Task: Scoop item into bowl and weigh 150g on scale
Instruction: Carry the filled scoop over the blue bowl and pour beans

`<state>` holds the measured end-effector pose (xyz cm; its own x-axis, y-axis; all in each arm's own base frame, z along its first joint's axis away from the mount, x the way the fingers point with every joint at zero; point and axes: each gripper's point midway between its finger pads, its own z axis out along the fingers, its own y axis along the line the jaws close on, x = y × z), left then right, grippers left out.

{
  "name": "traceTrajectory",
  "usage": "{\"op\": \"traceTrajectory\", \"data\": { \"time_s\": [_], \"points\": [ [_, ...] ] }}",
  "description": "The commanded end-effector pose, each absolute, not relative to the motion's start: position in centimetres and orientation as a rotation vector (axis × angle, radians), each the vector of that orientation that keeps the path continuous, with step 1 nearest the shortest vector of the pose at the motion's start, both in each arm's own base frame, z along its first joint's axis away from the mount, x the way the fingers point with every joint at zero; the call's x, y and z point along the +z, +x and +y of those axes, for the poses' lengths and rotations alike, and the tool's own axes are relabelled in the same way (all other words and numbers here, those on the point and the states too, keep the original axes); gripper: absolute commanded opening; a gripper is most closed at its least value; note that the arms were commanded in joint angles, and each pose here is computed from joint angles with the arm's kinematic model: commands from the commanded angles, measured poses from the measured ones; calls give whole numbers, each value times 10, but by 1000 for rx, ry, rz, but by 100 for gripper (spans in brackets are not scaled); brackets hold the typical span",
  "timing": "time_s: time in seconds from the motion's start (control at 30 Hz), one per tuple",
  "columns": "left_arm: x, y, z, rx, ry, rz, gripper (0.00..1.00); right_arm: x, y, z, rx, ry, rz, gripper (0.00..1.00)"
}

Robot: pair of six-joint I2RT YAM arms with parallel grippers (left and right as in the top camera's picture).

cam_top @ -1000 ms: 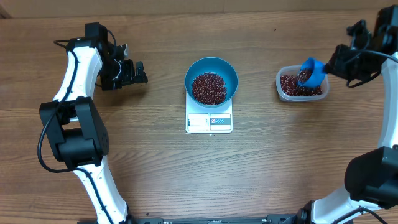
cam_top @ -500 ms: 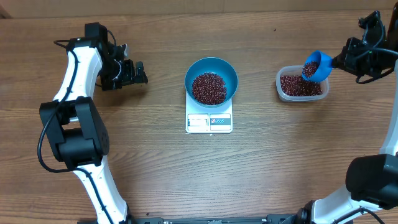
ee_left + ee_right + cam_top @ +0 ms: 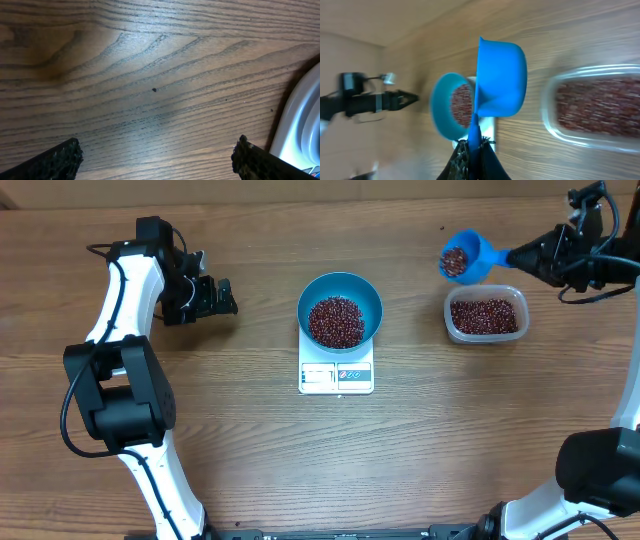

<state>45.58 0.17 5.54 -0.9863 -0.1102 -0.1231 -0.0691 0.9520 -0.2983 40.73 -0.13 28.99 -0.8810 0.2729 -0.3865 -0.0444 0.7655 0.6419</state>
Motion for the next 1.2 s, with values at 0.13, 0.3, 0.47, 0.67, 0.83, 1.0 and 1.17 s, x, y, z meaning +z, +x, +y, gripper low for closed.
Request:
{"op": "traceTrajectory", "data": {
  "time_s": [0.13, 0.3, 0.47, 0.67, 0.83, 1.0, 1.17],
  "points": [
    [54, 458, -1, -442, -104, 2967, 100, 317, 404, 65, 1103, -61, 2422, 4],
    [54, 458, -1, -442, -104, 2967, 99, 312, 398, 103, 1085, -186, 2465, 4],
    [54, 458, -1, -442, -104, 2967, 99, 296, 388, 138, 963, -310, 2552, 4],
    [54, 458, -1, -442, -104, 2967, 100, 274, 383, 158, 646, -444, 2632, 4],
    [54, 458, -1, -442, -104, 2967, 100, 272, 380, 183, 536, -648, 2572, 4],
    [54, 458, -1, -441, -104, 2967, 100, 271, 387, 189, 359, -705, 2528, 4],
    [54, 458, -1, -442, -104, 2967, 100, 273, 393, 197, 186, -752, 2476, 4]
  ]
}}
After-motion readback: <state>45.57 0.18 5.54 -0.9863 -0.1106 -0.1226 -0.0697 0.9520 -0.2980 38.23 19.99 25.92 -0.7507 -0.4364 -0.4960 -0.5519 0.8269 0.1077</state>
